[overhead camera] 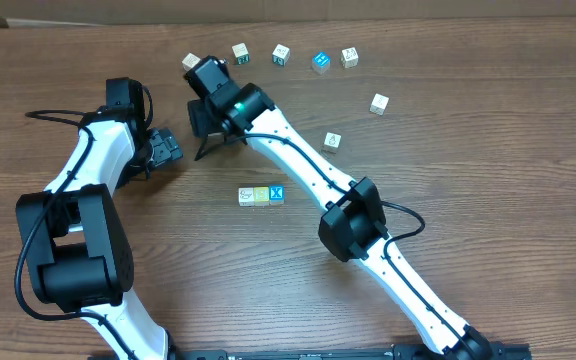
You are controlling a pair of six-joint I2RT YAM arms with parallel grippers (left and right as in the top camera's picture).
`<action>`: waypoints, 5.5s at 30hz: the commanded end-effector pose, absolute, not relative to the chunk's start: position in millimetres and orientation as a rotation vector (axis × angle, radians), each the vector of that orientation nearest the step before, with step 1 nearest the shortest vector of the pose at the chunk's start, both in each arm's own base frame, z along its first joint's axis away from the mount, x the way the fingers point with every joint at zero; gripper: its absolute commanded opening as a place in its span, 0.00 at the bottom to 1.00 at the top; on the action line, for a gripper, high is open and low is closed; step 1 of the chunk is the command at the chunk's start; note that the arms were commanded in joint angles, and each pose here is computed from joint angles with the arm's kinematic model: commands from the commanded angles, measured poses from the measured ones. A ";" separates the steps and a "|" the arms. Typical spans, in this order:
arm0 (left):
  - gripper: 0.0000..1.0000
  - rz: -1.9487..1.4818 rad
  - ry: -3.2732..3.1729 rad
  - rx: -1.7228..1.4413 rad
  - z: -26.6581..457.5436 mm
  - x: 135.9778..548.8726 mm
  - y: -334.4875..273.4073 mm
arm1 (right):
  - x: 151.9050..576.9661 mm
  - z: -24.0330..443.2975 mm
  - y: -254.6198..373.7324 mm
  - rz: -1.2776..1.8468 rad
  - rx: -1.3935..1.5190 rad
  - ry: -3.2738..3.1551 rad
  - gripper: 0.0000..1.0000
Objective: Form a horizontal line
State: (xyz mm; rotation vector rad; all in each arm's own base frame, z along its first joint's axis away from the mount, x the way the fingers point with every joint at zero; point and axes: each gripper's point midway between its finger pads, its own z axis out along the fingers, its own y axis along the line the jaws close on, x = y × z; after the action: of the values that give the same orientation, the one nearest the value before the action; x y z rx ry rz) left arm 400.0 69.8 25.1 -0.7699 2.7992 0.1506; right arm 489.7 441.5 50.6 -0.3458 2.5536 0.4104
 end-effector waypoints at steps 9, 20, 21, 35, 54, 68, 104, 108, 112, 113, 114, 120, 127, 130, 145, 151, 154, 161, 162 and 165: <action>1.00 0.173 2.812 -0.731 23.7 399.4 70.4 | 487.4 45.8 442.2 0.297 -0.336 2.518 0.62; 1.00 0.173 2.812 -0.731 23.7 399.4 70.6 | 492.5 51.3 448.7 0.326 -0.328 2.482 0.53; 1.00 0.173 2.811 -0.731 23.8 399.5 70.6 | 492.9 52.1 449.8 0.330 -0.328 2.477 0.45; 0.99 0.173 2.811 -0.731 23.8 399.5 70.6 | 492.1 107.7 445.9 0.368 -0.310 2.425 0.24; 1.00 0.173 2.812 -0.731 23.7 399.4 70.6 | 448.1 198.2 309.0 0.170 -0.143 2.671 0.20; 1.00 0.173 2.812 -0.731 23.7 399.4 70.6 | 440.7 147.7 252.8 -0.021 -0.057 2.873 0.21; 1.00 0.173 2.812 -0.731 23.8 399.4 70.6 | 451.0 56.3 248.4 -0.082 -0.089 2.925 0.63; 1.00 0.173 2.811 -0.731 23.8 399.5 70.6 | 451.3 56.4 248.5 -0.079 -0.069 2.924 0.64; 1.00 0.173 2.811 -0.731 23.8 399.5 70.6 | 458.2 58.0 245.3 -0.065 -0.020 2.908 0.64; 0.99 0.173 2.812 -0.731 23.7 399.4 70.4 | 460.5 61.7 242.0 -0.062 -0.008 2.904 0.62; 1.00 0.173 2.812 -0.731 23.8 399.4 70.6 | 461.6 65.8 239.2 -0.060 0.001 2.903 0.60; 1.00 0.173 2.811 -0.731 23.8 399.5 70.6 | 466.7 110.5 223.8 0.002 0.058 2.851 0.15; 1.00 0.173 2.812 -0.731 23.7 399.4 70.6 | 451.3 103.2 193.6 -0.064 0.203 2.938 0.04; 1.00 0.173 2.811 -0.731 23.8 399.5 70.6 | 440.9 87.7 186.8 -0.103 0.207 2.990 0.04; 1.00 0.173 2.811 -0.731 23.8 399.5 70.6 | 424.3 30.6 192.6 -0.050 0.205 3.074 0.08; 1.00 0.173 2.811 -0.731 23.8 399.5 70.6 | 455.8 34.7 184.1 -0.133 0.212 2.920 0.08; 0.99 0.173 2.811 -0.731 23.8 399.5 70.6 | 465.4 36.7 183.8 -0.138 0.216 2.876 0.08; 0.99 0.173 2.812 -0.731 23.8 399.5 70.4 | 491.9 60.5 180.9 -0.137 0.245 2.763 0.05; 1.00 0.173 2.811 -0.731 23.8 399.5 70.6 | 493.8 70.1 183.7 -0.114 0.243 2.761 0.05; 1.00 0.173 2.811 -0.731 23.8 399.5 70.6 | 488.4 97.7 188.9 -0.067 0.228 2.787 0.06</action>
State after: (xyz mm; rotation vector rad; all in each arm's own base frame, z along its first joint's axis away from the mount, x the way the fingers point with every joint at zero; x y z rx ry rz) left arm 400.1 69.8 25.1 -0.7698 2.7988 0.1505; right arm 473.9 183.2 51.0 0.2109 2.8578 -0.1510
